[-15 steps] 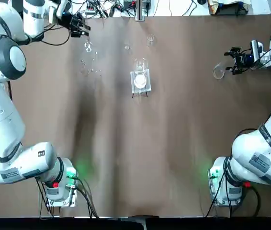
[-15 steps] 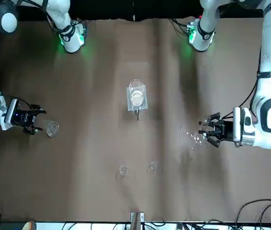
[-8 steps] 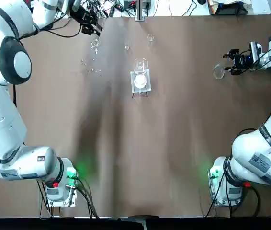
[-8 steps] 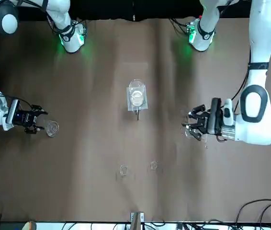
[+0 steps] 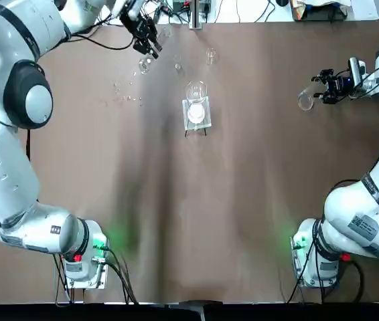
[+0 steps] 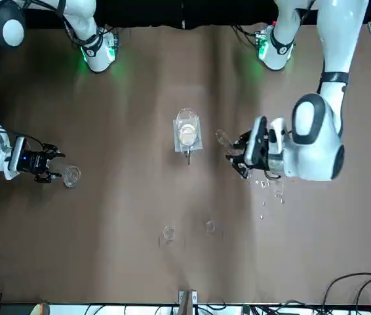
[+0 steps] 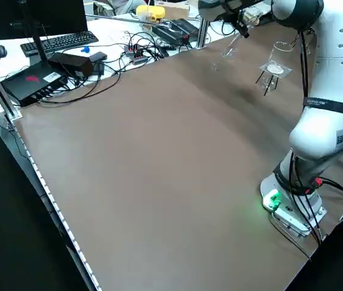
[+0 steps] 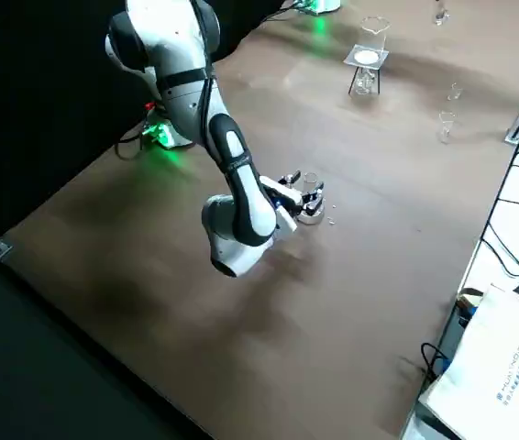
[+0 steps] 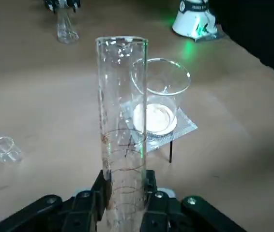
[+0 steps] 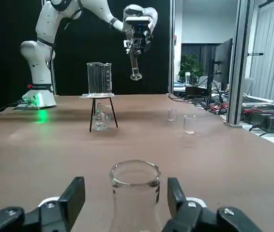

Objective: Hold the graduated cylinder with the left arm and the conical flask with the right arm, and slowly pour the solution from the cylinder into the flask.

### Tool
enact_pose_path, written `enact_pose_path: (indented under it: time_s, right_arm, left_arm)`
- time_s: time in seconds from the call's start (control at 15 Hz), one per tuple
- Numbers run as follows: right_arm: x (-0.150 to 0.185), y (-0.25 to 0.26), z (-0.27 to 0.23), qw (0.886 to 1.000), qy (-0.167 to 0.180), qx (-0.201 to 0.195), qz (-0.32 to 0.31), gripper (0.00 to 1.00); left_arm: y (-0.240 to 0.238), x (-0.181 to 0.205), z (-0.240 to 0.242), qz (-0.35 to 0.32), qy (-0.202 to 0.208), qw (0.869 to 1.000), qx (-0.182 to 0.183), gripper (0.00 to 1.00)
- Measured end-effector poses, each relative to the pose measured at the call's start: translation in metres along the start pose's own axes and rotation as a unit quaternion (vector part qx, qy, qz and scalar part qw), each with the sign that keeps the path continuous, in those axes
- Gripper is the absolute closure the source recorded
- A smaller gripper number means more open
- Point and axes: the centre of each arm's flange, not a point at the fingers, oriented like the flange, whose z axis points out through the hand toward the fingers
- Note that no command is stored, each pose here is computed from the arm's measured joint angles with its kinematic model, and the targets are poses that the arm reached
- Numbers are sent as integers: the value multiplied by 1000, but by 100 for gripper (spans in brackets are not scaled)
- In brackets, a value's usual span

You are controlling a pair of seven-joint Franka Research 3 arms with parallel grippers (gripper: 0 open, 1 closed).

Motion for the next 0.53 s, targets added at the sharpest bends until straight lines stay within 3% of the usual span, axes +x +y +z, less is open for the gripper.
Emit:
enact_pose_path:
  time_s: [0.33, 0.53]
  right_arm:
    - [0, 1, 0, 1000, 0, 0, -1, 23]
    - [1, 1, 0, 1000, -1, 0, -1, 29]
  left_arm:
    - [-1, 29, 32, 1, -46, 999, -12, 66]
    - [5, 48, 46, -7, -110, 993, -29, 66]
